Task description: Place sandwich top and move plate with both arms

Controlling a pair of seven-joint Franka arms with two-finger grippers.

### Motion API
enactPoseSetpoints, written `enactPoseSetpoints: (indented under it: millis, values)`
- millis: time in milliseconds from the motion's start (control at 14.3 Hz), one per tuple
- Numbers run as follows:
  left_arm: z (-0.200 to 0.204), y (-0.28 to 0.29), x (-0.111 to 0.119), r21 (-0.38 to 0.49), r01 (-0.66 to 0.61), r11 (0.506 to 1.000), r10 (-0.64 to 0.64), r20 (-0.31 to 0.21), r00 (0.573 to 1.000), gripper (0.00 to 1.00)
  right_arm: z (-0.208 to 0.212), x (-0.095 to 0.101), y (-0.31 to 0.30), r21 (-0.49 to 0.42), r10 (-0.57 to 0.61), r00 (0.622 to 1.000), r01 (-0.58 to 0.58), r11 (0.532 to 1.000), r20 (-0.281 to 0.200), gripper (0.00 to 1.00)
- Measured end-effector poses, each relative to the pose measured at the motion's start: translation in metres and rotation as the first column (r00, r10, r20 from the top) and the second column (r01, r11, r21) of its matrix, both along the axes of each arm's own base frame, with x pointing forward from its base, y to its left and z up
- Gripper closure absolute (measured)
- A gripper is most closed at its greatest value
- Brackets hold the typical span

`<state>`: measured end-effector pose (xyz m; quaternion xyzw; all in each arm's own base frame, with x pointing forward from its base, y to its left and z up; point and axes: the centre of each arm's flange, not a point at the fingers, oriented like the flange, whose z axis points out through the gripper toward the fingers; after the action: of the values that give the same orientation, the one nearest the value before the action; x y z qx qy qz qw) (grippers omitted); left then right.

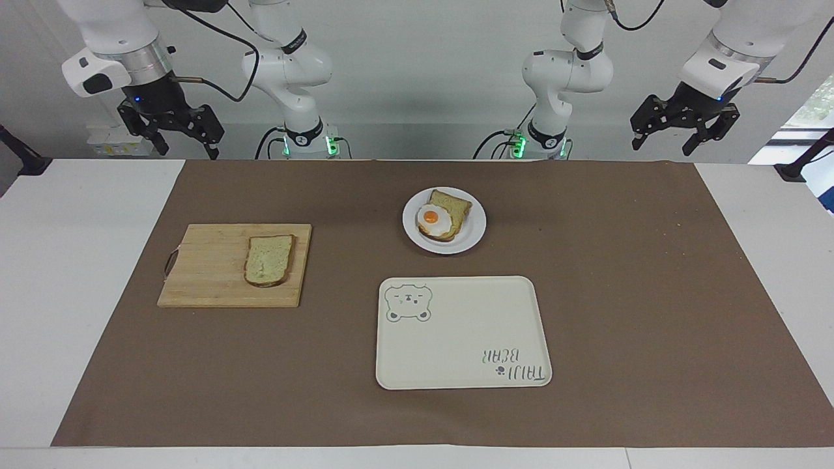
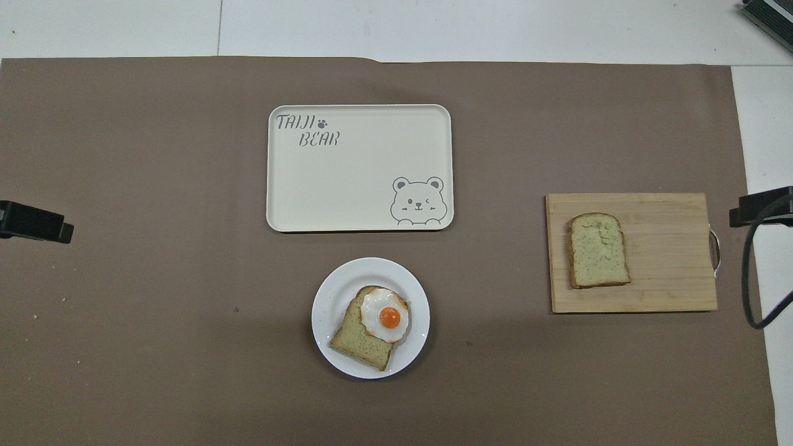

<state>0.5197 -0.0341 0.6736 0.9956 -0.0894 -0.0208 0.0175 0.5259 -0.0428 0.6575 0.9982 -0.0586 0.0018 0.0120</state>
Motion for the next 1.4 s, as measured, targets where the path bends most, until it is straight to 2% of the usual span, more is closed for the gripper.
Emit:
enactPoseSetpoints:
  millis: [279, 977, 1395]
  values:
    - [0.0, 0.0, 0.0, 0.0, 0.0, 1.0, 0.0, 0.0, 1.0, 0.0, -0.007, -0.001, 0.0, 0.001, 0.001, 1.0, -0.001, 1.0, 0.017, 0.0]
    - [0.0, 0.0, 0.0, 0.0, -0.001, 1.0, 0.001, -0.001, 1.0, 0.0, -0.021, -0.002, 0.0, 0.004, 0.003, 1.0, -0.003, 1.0, -0.008, 0.0]
    - [0.0, 0.0, 0.0, 0.0, -0.001, 1.0, 0.001, -0.001, 1.0, 0.0, -0.072, 0.006, 0.005, 0.046, 0.055, 0.998, -0.055, 0.997, -0.012, 0.0]
